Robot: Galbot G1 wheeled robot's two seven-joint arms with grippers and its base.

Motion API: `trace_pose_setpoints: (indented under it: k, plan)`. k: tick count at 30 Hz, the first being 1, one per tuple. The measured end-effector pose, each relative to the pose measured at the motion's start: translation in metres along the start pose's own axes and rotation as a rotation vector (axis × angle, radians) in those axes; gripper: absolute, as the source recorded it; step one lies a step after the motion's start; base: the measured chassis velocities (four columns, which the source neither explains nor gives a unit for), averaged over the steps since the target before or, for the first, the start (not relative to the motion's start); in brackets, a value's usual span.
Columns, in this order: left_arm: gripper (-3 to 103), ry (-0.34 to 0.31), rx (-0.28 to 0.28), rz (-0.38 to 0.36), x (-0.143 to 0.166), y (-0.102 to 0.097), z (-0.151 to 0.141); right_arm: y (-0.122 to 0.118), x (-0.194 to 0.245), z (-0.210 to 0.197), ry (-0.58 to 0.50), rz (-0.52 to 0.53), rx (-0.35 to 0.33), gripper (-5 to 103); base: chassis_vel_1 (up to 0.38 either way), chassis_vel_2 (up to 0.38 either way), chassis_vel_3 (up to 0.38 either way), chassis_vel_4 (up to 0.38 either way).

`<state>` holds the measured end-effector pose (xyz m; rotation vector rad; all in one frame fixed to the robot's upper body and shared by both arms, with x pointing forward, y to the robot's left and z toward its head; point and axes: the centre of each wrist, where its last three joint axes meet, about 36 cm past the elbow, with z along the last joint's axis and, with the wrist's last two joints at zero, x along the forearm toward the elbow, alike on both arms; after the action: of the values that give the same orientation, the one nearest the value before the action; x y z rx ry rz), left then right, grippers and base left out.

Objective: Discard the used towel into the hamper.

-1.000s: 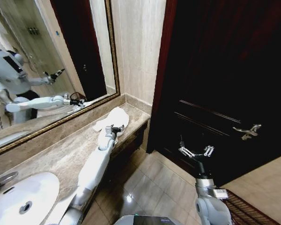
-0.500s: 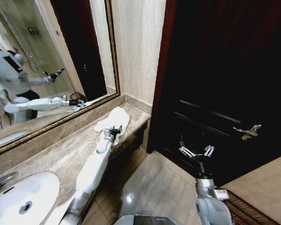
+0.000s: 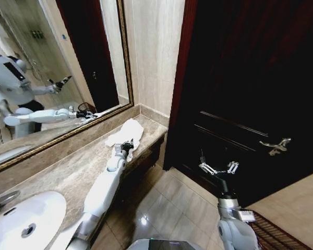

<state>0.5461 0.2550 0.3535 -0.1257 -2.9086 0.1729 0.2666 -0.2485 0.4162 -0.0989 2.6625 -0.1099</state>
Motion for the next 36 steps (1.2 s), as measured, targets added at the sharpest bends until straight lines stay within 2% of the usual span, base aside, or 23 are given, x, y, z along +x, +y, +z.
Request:
trace_pose_setpoints:
  k: [5, 8, 11, 13, 15, 17, 19, 20, 22, 24, 26, 27, 29, 31, 35, 36]
  plan:
    - [2, -0.021, 0.015, 0.007, 0.006, 0.0, -0.001, 0.0, 0.0, 0.0, -0.003, -0.001, 0.0, 100, 0.0, 0.0, 0.0, 0.0]
    - [2, -0.053, 0.03, 0.014, 0.015, -0.002, -0.003, 0.001, 0.0, 0.001, -0.004, -0.009, -0.003, 100, 0.0, 0.0, 0.0, 0.0]
    - [2, -0.11, 0.046, 0.026, 0.037, -0.008, -0.011, 0.004, 0.0, 0.0, -0.006, -0.019, -0.008, 100, 0.0, 0.0, 0.0, 0.0]
    - [2, -0.119, 0.046, 0.027, 0.041, -0.009, -0.012, 0.004, 0.0, 0.0, -0.007, -0.02, -0.008, 100, 0.0, 0.0, 0.0, 0.0]
    - [2, -0.168, 0.042, 0.026, 0.06, -0.01, -0.018, 0.004, 0.0, -0.001, -0.01, -0.022, -0.008, 100, 0.0, 0.0, 0.0, 0.0]
    - [2, -0.184, 0.047, 0.027, 0.067, -0.01, -0.018, 0.004, 0.0, -0.002, -0.011, -0.022, -0.007, 100, 0.0, 0.0, 0.0, 0.0]
    - [2, -0.245, 0.068, 0.035, 0.094, -0.017, -0.013, 0.004, 0.0, -0.002, -0.017, -0.025, -0.007, 100, 0.0, 0.0, 0.0, 0.0]
    - [2, -0.245, 0.068, 0.035, 0.094, -0.017, -0.013, 0.004, 0.0, -0.002, -0.017, -0.025, -0.007, 100, 0.0, 0.0, 0.0, 0.0]
    - [2, -0.288, 0.07, 0.037, 0.121, -0.024, -0.01, 0.005, 0.0, -0.002, -0.024, -0.028, -0.009, 100, 0.0, 0.0, 0.0, 0.0]
    - [2, -0.303, 0.071, 0.037, 0.127, -0.025, -0.01, 0.006, -0.001, -0.002, -0.025, -0.028, -0.011, 100, 0.0, 0.0, 0.0, 0.0]
    - [2, -0.394, 0.088, 0.03, 0.152, -0.035, -0.012, 0.008, -0.002, -0.003, -0.037, -0.024, -0.017, 100, 0.0, 0.0, 0.0, 0.0]
    - [2, -0.394, 0.088, 0.03, 0.152, -0.035, -0.012, 0.008, -0.002, -0.003, -0.037, -0.024, -0.017, 100, 0.0, 0.0, 0.0, 0.0]
    - [2, -0.451, 0.106, 0.006, 0.172, -0.043, -0.016, 0.01, -0.004, -0.005, -0.057, -0.018, -0.03, 100, 0.0, 0.0, 0.0, 0.0]
    - [2, -0.477, 0.121, -0.012, 0.192, -0.05, -0.019, 0.011, -0.005, -0.008, -0.071, -0.011, -0.042, 100, 0.0, 0.0, 0.0, 0.0]
    - [2, -0.49, 0.125, -0.022, 0.204, -0.053, -0.022, 0.011, -0.007, -0.01, -0.085, -0.009, -0.056, 100, 0.0, 0.0, 0.0, 0.0]
    - [2, -0.506, 0.134, -0.042, 0.218, -0.058, -0.023, 0.01, -0.01, -0.013, -0.109, 0.001, -0.082, 100, 0.0, 0.0, 0.0, 0.0]
